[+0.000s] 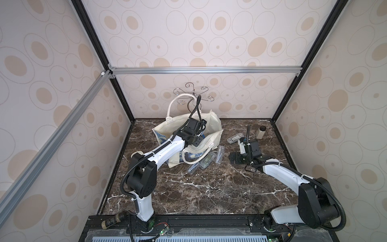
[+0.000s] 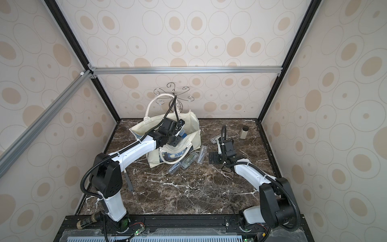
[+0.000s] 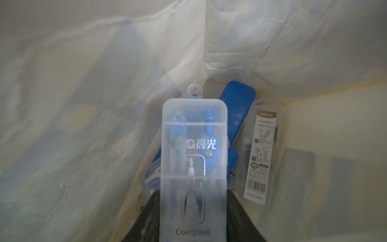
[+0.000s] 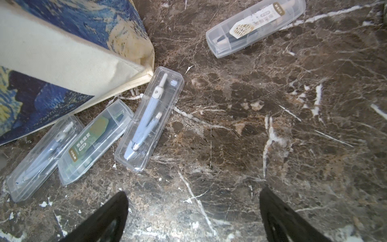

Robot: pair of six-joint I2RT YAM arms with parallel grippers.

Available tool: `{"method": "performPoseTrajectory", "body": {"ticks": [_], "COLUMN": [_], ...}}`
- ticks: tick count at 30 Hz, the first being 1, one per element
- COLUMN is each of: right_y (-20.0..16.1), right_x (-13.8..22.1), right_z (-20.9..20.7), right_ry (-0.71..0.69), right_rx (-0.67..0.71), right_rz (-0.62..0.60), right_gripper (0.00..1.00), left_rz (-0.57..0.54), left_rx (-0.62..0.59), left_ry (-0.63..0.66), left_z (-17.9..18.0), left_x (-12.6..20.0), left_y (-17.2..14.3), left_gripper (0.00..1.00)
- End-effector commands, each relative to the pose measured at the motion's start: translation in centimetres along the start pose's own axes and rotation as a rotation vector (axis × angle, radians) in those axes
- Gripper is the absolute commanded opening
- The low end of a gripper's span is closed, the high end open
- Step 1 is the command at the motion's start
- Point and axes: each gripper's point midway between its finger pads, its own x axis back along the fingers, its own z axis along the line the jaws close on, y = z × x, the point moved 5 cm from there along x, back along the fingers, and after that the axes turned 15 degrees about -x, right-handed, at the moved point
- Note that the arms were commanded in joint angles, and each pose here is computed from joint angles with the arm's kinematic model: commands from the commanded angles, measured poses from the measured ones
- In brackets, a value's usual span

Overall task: Put the compass set into the canvas bag
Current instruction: Place the compass set in the canvas bag.

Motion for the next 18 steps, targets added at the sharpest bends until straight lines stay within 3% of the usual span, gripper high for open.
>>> {"method": "performPoseTrajectory", "body": {"ticks": [1,8,18], "right_y": [0.6,0.7,0.9], "right_x": [0.4,0.4,-0.1], "right_z": [0.1,0.0,0.0], "right_ry": [-0.002,-0.01,-0.032], "right_rx": [-0.017,-0.024,-0.054], "right_rz": [-0.012,-0.015,0.007], "right_gripper": [1.0,0.99,0.98], "left_rz": [-0.031,-0.097,-0.315], "left_rx": [0.028,0.049,0.117], "left_ry": [0.004,0.013,-0.011], "left_z": [0.8,1.5,2.4], "left_x": [1.0,2.7,9.0], "left_y": [1.4,2.8,5.1], "left_gripper": [0.46,0.56,0.81]}}
